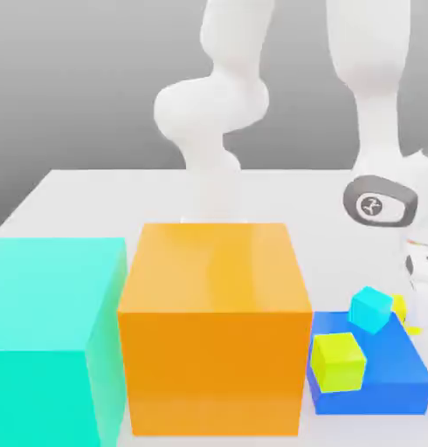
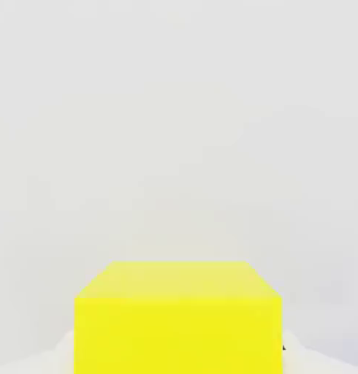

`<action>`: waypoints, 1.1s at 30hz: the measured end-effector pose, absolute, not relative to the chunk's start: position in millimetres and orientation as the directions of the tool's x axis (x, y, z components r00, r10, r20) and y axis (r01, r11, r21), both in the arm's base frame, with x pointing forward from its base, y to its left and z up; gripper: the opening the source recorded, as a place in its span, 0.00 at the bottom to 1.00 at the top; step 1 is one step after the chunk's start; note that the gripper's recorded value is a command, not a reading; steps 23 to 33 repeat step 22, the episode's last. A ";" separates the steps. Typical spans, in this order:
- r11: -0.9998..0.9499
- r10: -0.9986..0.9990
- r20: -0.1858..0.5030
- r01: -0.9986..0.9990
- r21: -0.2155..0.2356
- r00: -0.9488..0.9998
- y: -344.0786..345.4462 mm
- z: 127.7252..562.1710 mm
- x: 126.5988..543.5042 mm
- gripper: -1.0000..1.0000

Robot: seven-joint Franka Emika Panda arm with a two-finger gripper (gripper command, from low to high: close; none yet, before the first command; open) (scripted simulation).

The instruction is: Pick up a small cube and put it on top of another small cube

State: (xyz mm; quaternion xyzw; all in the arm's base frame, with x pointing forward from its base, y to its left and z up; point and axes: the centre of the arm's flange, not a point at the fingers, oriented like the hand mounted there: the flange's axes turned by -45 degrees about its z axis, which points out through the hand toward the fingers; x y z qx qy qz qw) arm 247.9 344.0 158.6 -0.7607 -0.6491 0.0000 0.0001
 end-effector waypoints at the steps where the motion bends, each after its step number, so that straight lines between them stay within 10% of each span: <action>1: -0.157 0.988 0.000 0.988 0.000 0.157 343.9 169.1 247.9 0.00; 14: -0.236 0.972 0.024 0.971 0.024 0.235 192.2 316.3 425.1 0.00; 19: -0.276 0.961 0.001 0.961 -0.002 0.276 164.5 262.4 434.3 0.00; 20: -0.273 0.962 0.000 0.962 -0.002 0.273 165.5 253.9 433.3 1.00; 33: -0.273 0.962 0.000 0.962 -0.002 0.273 165.5 253.9 433.3 1.00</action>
